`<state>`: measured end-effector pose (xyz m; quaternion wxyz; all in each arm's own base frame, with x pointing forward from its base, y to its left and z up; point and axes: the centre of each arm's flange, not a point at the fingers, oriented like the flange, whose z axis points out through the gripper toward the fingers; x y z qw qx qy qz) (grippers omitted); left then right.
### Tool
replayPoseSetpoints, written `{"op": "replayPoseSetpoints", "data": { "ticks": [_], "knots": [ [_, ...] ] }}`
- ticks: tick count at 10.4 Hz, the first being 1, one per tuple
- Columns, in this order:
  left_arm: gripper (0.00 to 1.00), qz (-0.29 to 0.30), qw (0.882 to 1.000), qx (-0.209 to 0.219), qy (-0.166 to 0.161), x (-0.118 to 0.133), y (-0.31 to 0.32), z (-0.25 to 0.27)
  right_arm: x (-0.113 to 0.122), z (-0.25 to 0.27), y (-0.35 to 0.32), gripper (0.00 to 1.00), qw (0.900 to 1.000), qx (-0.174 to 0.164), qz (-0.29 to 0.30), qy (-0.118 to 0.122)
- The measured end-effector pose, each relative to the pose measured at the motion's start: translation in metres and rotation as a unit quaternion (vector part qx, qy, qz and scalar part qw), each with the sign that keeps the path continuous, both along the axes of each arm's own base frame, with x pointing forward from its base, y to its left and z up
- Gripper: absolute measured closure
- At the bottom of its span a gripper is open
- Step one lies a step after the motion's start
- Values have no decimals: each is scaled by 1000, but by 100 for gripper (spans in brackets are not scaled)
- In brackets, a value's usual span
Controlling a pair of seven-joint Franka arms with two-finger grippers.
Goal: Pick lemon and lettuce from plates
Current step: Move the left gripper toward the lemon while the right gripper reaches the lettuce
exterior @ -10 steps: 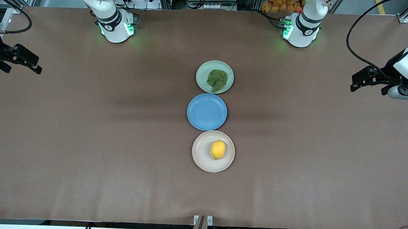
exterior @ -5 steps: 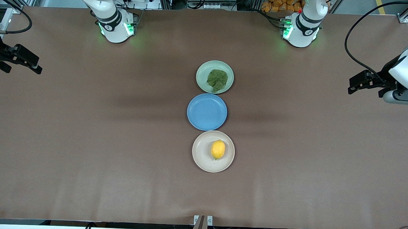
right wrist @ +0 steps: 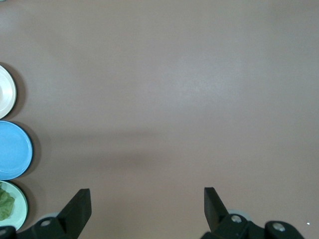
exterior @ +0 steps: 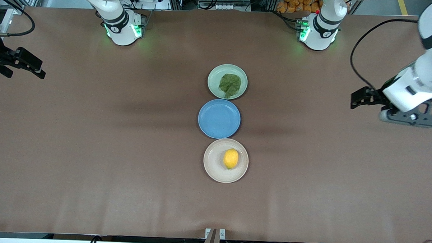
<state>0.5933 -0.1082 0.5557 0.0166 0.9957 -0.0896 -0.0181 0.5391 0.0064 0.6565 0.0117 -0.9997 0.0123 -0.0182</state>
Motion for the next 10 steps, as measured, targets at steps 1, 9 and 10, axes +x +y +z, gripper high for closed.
{"op": "replayPoseSetpoints", "data": {
  "ticks": [1,9,10],
  "knots": [
    [0,-15,1000,-2,0,6,-23,-17,0,-1,4,0,1000,0,0,1],
    [0,-34,999,-24,-20,28,-165,-142,-4,-45,131,0,999,-4,-35,31],
    [0,-38,998,-29,-28,29,-180,-158,-9,-53,154,0,999,-11,-35,36]
  ]
}}
